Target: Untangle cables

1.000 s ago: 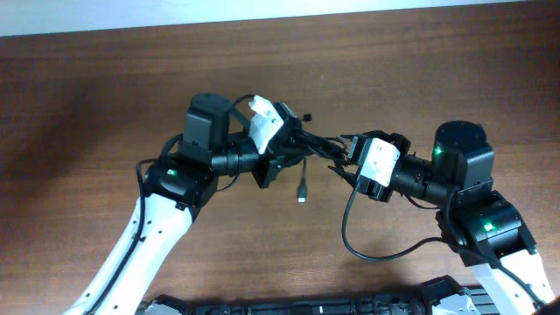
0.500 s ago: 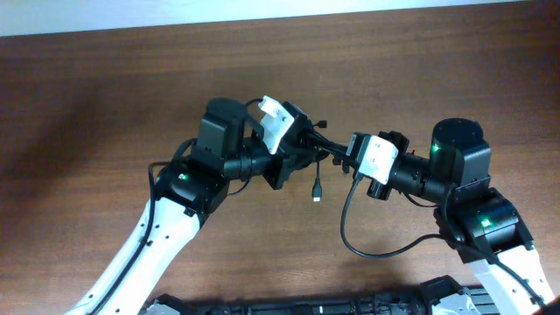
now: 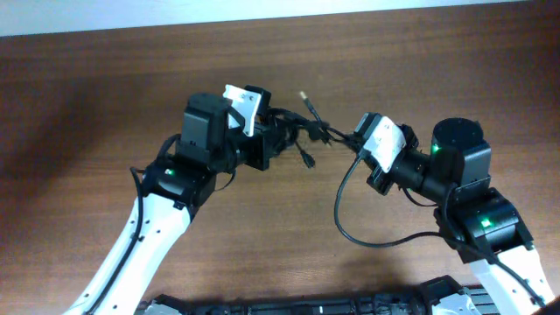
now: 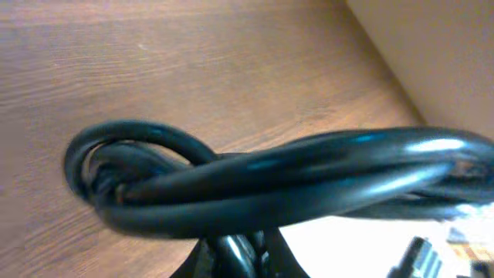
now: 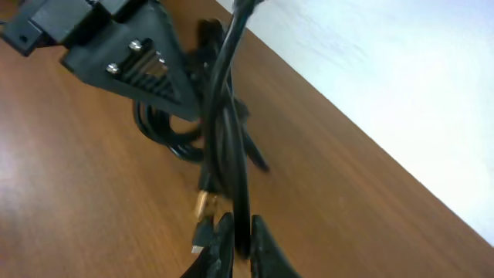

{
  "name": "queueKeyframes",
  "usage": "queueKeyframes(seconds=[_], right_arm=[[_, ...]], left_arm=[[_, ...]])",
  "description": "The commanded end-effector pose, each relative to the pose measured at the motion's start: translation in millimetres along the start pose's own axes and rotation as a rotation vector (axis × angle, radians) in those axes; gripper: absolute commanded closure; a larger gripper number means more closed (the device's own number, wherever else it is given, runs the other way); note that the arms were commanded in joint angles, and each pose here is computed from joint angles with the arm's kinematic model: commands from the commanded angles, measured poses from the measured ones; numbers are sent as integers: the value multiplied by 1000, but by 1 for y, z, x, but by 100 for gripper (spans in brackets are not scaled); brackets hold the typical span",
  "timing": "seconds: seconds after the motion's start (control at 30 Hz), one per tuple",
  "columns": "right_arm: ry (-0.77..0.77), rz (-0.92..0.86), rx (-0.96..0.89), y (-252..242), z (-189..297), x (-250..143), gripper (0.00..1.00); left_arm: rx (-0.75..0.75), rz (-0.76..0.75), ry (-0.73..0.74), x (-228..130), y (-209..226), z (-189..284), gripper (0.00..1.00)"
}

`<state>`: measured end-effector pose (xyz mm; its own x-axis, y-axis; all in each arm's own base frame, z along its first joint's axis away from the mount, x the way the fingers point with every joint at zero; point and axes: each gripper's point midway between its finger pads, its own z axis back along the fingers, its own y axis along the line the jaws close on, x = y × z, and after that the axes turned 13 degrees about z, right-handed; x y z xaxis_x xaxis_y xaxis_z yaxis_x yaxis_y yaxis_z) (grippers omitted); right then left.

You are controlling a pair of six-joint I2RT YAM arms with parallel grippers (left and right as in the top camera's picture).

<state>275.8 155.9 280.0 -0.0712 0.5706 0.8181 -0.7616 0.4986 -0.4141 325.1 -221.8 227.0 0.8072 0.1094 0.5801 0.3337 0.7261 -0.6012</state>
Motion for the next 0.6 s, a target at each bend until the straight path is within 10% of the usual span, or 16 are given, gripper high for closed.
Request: queueKeyframes(seconds=[0.0, 0.1, 0.57], right_arm=[[4, -34, -36, -5, 6, 3, 39], [-4, -36, -18, -2, 6, 4, 1], [97, -50, -245, -44, 9, -11, 1]], left_arm=[[47, 21, -44, 11, 10, 4, 100], [34, 19, -35, 9, 7, 4, 100], [-174, -102, 78, -32, -69, -11, 100]])
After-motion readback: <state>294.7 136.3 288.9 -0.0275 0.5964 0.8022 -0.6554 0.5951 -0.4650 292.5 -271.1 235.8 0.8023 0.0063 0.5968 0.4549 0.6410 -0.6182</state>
